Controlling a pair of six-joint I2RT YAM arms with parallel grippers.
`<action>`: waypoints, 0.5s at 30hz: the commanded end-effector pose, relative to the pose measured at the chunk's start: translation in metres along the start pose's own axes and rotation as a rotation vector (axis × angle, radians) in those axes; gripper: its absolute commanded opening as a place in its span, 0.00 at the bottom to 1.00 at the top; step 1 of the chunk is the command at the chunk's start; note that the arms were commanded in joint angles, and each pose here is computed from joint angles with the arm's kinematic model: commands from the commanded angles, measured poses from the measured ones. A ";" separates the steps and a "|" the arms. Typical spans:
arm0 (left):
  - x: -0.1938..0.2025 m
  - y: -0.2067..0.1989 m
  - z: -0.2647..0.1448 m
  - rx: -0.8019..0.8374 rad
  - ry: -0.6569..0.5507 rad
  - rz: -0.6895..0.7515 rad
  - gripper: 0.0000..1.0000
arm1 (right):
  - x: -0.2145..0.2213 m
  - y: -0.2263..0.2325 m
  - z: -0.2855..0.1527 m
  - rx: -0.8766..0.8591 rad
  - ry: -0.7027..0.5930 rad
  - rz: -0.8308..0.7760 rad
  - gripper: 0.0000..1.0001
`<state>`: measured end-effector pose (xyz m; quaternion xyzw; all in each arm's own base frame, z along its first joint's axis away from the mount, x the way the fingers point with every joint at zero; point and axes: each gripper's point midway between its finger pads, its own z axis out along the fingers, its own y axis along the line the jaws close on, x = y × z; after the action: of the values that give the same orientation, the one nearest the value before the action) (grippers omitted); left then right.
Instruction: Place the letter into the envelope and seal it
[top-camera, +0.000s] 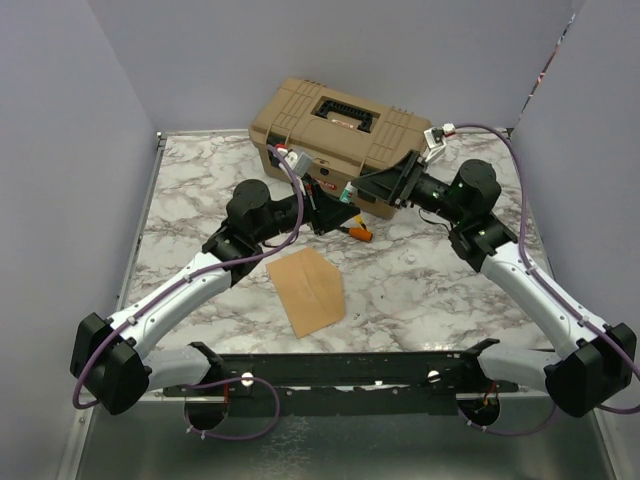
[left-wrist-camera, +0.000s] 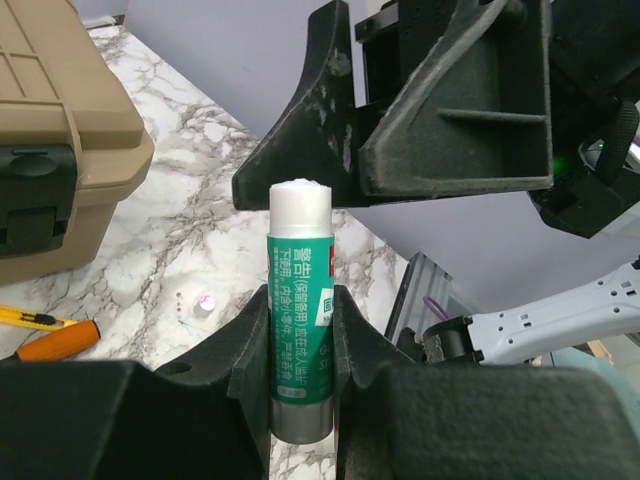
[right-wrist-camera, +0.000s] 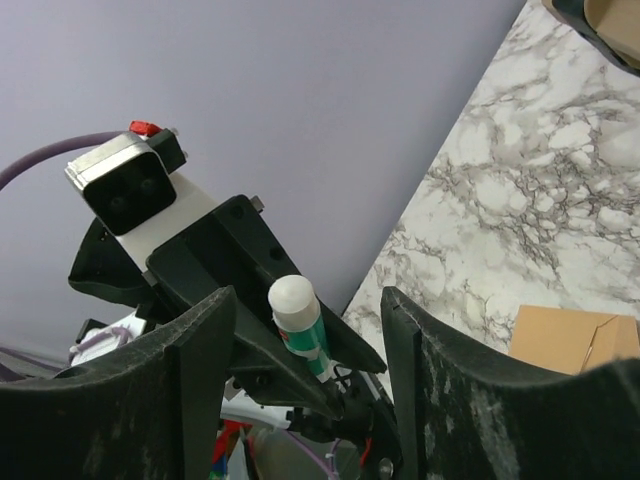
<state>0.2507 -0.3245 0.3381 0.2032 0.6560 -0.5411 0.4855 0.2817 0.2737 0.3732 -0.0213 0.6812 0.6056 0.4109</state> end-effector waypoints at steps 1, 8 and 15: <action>-0.008 -0.009 -0.005 0.031 -0.030 0.020 0.00 | 0.003 0.015 0.004 -0.067 0.055 -0.003 0.62; -0.004 -0.009 -0.002 0.042 -0.012 0.008 0.00 | 0.009 0.014 0.009 -0.093 0.107 -0.016 0.53; -0.013 -0.015 0.002 0.055 -0.022 -0.023 0.00 | 0.006 0.018 0.009 -0.105 0.094 -0.026 0.27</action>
<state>0.2487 -0.3253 0.3385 0.2027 0.6549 -0.5469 0.4805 0.2797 0.2885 0.3676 -0.0570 0.6862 0.6235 0.3703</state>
